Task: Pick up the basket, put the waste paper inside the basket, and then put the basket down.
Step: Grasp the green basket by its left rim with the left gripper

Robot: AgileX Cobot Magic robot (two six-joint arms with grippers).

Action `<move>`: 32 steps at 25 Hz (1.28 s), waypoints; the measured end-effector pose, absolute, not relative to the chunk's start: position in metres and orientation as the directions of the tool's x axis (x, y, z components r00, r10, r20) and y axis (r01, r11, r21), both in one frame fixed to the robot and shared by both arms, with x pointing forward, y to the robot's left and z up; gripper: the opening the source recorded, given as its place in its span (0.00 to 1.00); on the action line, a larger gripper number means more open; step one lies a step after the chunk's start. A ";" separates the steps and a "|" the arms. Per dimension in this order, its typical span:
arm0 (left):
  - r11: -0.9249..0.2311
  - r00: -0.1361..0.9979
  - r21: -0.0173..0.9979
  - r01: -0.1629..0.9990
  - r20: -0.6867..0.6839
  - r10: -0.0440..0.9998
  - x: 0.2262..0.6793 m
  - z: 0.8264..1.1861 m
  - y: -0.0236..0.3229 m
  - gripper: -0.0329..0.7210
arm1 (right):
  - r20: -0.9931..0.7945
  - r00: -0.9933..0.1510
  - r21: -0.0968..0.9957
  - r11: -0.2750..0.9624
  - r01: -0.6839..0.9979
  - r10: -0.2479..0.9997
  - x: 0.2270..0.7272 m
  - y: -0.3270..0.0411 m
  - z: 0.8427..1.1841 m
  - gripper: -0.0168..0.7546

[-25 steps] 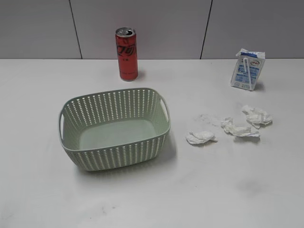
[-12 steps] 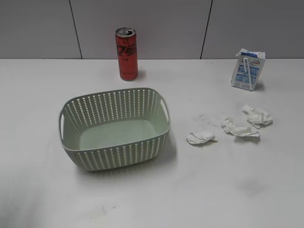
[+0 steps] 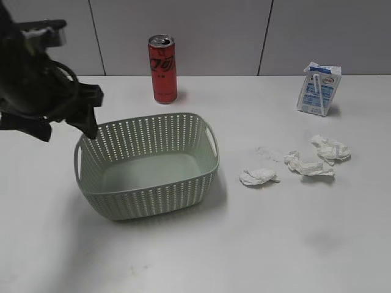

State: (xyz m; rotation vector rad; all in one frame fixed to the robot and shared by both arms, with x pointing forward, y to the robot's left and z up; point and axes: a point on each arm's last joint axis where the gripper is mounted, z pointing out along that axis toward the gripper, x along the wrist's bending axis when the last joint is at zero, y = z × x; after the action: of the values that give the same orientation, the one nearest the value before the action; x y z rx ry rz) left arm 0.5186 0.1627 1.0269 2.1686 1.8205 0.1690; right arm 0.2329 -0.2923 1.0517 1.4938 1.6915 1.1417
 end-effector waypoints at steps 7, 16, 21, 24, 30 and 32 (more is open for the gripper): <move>-0.061 0.070 0.126 0.990 -0.063 0.996 0.553 0.967 0.141 0.82 | 0.100 -0.184 0.889 -0.005 0.459 0.978 0.233 -0.292 1.052 0.71; 0.007 -0.006 0.030 1.000 -0.040 0.999 0.560 0.926 0.136 0.79 | 0.100 -0.184 0.889 -0.005 0.458 0.978 0.233 -0.292 1.052 0.71; 0.024 -0.024 0.015 1.000 -0.054 0.998 0.559 0.924 0.135 0.56 | 0.100 -0.184 0.889 -0.005 0.458 0.978 0.233 -0.292 1.052 0.71; 0.032 -0.031 0.012 0.999 -0.060 0.998 0.559 0.925 0.134 0.34 | 0.100 -0.184 0.889 -0.005 0.458 0.978 0.233 -0.292 1.052 0.71; 0.039 -0.039 0.004 0.999 -0.071 0.997 0.557 0.931 0.134 0.06 | 0.100 -0.184 0.889 -0.005 0.458 0.978 0.233 -0.292 1.052 0.71; 0.036 -0.036 -0.001 0.999 -0.066 0.997 0.555 0.935 0.135 0.05 | 0.100 -0.184 0.889 -0.005 0.458 0.978 0.233 -0.292 1.052 0.71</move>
State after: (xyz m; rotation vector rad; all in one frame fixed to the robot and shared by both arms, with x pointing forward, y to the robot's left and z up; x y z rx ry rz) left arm 0.5548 0.1352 0.9347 2.1480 2.2267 -0.0717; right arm 0.2330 -0.2923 1.0518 1.4931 1.6906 1.1425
